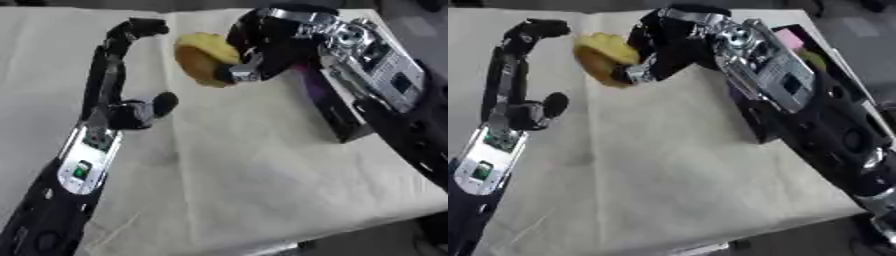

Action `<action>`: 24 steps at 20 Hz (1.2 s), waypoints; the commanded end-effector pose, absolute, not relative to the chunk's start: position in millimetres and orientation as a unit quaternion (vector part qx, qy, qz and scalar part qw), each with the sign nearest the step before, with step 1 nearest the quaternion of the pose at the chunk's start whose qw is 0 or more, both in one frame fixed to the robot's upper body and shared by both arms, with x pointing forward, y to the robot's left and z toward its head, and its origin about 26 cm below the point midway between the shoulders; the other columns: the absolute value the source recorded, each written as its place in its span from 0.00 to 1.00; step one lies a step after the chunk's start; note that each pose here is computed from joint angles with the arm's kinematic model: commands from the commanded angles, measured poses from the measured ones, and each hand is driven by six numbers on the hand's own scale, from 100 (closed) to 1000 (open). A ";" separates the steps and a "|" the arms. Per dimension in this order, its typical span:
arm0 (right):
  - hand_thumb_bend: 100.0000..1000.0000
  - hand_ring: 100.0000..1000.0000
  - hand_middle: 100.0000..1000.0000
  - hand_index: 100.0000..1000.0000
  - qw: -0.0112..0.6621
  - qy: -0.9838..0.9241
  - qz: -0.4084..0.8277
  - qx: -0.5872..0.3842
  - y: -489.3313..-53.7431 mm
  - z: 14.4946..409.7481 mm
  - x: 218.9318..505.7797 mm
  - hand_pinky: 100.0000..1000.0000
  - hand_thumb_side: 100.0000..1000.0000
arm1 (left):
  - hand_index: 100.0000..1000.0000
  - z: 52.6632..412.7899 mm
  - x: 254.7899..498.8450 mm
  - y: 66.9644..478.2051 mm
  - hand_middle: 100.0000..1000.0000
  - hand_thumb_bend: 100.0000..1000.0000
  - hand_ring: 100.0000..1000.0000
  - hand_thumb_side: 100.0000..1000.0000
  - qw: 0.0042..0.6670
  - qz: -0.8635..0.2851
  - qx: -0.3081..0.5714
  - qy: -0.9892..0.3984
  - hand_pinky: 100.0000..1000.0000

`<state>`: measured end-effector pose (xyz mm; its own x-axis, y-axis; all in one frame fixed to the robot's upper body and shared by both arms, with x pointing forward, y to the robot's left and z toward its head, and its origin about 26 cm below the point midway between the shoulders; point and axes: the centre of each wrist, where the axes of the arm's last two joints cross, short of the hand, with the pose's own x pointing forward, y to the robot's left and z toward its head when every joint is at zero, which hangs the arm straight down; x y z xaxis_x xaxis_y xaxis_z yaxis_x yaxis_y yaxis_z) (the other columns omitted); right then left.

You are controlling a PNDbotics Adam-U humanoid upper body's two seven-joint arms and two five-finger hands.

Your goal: Pick up the objects with one hand, pass them to the other hand, and then place them into the box on the other side of the table.

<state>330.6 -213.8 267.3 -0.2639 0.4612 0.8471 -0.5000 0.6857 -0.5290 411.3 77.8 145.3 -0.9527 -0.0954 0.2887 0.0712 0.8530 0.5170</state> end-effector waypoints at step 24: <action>0.33 0.58 0.31 0.44 0.644 -0.710 0.250 -0.139 -307.5 265.6 324.3 0.60 0.00 | 0.80 129.7 416.4 111.7 0.63 0.55 0.75 0.72 0.173 -0.276 0.056 -0.944 0.74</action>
<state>325.7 -297.0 252.4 -0.1170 0.4880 0.8650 -0.1861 0.8447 -0.5018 414.3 107.8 121.2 -0.9254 -0.1951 0.3249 0.0105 0.8437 0.5366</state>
